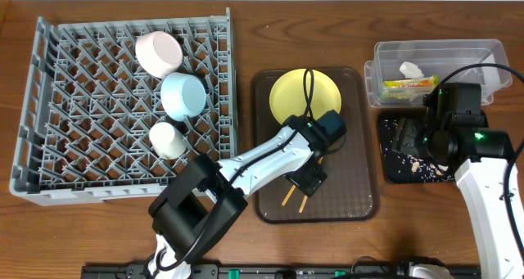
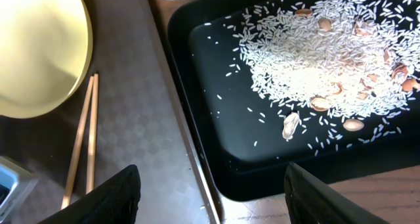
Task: Sort waste into correct bins and load items into the dishwasher rack
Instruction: 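Reach the left gripper down to the wooden chopsticks on the tray, then grasp one chopstick with the left gripper and drop it into the rack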
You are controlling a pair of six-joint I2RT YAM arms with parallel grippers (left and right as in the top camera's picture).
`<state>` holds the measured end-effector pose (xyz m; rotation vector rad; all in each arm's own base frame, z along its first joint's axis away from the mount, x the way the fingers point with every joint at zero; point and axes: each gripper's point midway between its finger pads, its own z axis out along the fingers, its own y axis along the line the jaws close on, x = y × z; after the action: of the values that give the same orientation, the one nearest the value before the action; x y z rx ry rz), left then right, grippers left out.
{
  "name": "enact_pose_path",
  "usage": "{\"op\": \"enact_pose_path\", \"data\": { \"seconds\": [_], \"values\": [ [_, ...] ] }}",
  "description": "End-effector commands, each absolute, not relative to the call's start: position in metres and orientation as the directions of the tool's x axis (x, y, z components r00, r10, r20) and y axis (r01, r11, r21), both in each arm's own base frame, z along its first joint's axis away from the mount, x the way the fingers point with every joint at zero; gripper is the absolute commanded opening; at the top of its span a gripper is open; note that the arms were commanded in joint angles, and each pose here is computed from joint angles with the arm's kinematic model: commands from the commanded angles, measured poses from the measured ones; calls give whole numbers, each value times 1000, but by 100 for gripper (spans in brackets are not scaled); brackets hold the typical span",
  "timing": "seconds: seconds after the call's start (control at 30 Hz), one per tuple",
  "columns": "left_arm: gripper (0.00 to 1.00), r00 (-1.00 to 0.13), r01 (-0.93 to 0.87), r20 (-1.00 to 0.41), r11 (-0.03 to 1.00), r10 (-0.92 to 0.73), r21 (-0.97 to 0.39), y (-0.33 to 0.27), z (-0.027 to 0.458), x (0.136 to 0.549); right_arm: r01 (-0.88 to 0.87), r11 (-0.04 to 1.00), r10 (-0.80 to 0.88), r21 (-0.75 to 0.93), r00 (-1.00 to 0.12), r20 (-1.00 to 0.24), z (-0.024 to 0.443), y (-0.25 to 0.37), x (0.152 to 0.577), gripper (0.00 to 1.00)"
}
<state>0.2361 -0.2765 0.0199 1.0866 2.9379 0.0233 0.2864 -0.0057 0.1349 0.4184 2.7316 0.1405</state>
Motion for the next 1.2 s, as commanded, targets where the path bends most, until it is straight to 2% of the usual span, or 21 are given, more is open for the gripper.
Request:
{"op": "enact_pose_path", "data": {
  "seconds": [0.0,0.17,0.3,0.5,0.53,0.6,0.87,0.93,0.97,1.07,1.17],
  "values": [
    [96,-755,655,4,754,656,49,-271,16,240,255,955,295,154,-883,-365,142,-5,287,68],
    [95,-787,617,11,785,617,52,-272,7,240,238,952,293,194,-891,-346,142,3,285,68],
    [88,-790,613,23,789,612,54,-271,1,239,240,952,293,192,-896,-334,141,3,283,68],
    [86,-790,614,50,787,612,60,-268,-8,237,243,951,294,189,-900,-323,139,3,280,68],
    [76,-789,614,60,787,611,62,-267,-12,236,243,951,294,189,-901,-320,139,3,279,68],
    [66,-789,615,74,786,610,65,-265,-15,235,243,951,294,189,-901,-319,139,3,279,68],
    [25,-787,615,96,785,609,70,-261,-15,231,244,951,294,189,-901,-319,139,3,279,68],
    [19,-787,616,106,784,608,72,-259,-14,229,244,951,294,188,-901,-319,139,3,279,68],
    [11,-786,617,111,784,608,73,-258,-14,229,244,951,294,188,-901,-319,139,3,279,68],
    [6,-786,617,119,783,607,75,-257,-14,227,244,951,294,189,-901,-319,139,3,279,68],
    [6,-785,617,124,783,607,76,-255,-13,226,244,951,294,188,-901,-319,139,3,279,68]
  ]
}}
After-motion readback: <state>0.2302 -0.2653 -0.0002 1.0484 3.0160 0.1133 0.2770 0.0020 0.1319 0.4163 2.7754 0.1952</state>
